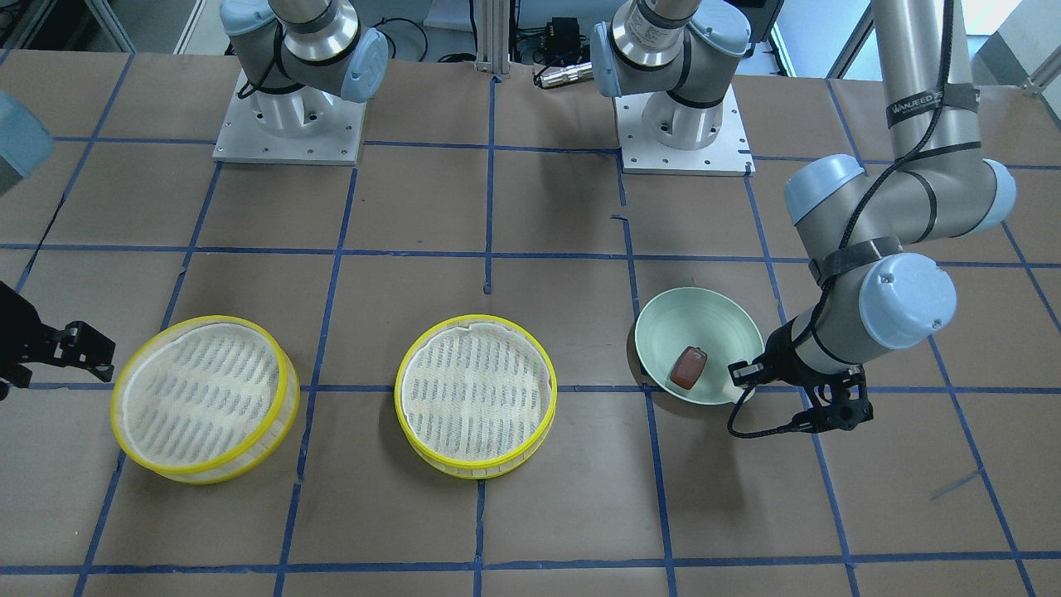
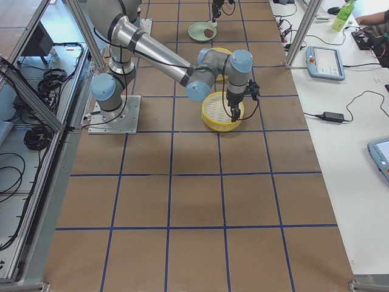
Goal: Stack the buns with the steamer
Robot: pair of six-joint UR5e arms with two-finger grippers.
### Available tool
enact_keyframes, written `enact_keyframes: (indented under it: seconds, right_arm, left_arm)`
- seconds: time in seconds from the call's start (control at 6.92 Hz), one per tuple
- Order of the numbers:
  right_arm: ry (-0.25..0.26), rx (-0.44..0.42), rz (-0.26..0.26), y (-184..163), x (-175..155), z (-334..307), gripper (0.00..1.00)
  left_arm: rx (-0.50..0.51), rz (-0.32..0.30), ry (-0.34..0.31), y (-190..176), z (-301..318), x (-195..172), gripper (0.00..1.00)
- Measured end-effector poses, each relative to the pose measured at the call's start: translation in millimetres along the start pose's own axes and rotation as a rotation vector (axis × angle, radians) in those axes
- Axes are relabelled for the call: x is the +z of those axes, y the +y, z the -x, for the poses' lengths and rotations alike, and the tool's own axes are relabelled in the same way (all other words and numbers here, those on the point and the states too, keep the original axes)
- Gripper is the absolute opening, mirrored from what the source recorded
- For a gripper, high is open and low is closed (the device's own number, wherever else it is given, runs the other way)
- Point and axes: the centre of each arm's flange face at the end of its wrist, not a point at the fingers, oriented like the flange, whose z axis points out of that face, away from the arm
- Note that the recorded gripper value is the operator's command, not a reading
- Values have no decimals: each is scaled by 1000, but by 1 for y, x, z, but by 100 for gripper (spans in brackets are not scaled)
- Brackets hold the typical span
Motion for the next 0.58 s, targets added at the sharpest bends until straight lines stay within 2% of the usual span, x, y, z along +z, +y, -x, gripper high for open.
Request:
enact_keyframes:
  seconds: [0.14, 0.29, 0.43, 0.58]
  right_arm:
    - [-4, 4, 6, 9, 26, 2, 75]
    - [-9, 12, 17, 14, 44, 2, 64]
    - [-15, 17, 32, 17, 56, 2, 52]
    - [-22, 19, 47, 20, 64, 3, 38]
  left_arm:
    - [-90, 15, 60, 5, -19, -7, 3]
    - [-226, 57, 126, 15, -48, -10, 2]
    - [-380, 118, 221, 27, -89, -12, 4]
    - [-535, 196, 340, 38, -128, -16, 13]
